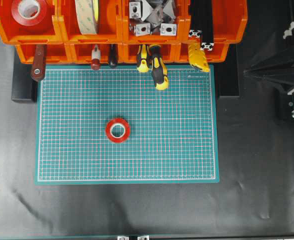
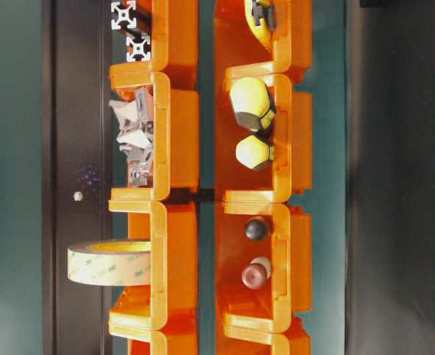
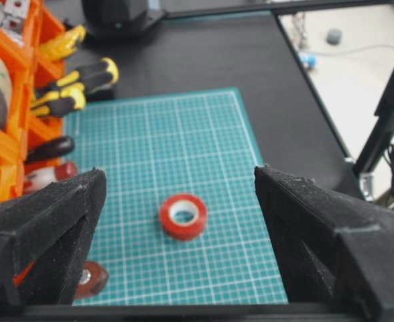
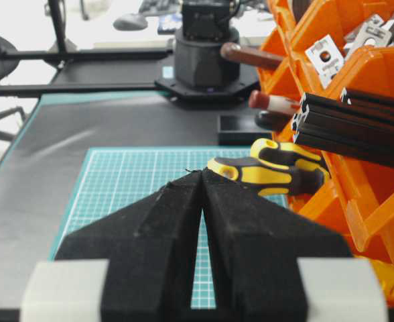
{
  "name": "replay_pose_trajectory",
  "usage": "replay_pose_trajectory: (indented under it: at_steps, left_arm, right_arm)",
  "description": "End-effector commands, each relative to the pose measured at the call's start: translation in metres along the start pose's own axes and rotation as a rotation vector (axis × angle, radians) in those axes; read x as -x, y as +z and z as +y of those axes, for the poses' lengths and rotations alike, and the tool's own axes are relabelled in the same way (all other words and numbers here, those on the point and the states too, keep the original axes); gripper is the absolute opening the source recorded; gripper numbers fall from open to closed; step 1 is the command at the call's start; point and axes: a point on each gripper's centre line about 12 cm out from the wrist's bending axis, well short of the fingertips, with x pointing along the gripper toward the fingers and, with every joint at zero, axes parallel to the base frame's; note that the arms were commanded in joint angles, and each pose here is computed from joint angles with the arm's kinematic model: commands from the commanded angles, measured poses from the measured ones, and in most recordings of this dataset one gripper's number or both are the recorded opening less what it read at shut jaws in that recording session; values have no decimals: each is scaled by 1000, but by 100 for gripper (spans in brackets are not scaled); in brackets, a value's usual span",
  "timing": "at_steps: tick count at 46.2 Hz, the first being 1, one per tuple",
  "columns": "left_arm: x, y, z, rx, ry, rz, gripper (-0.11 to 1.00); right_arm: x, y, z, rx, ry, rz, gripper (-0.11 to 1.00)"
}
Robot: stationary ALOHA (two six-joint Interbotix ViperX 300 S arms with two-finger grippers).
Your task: Pick vinyl tape from container rack with left arm.
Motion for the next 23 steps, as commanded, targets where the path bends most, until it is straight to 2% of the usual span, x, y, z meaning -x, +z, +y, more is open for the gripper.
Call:
replay_pose_trajectory:
  at_steps: [1,23]
  left_arm:
    - [0,4,0,5,1,-12,86]
    - [-2,1,0,14,2,-5,86]
  right_arm:
    - [-1,5,0,0,2,-11,1]
    - [-1,6,1,1,6,-14,0]
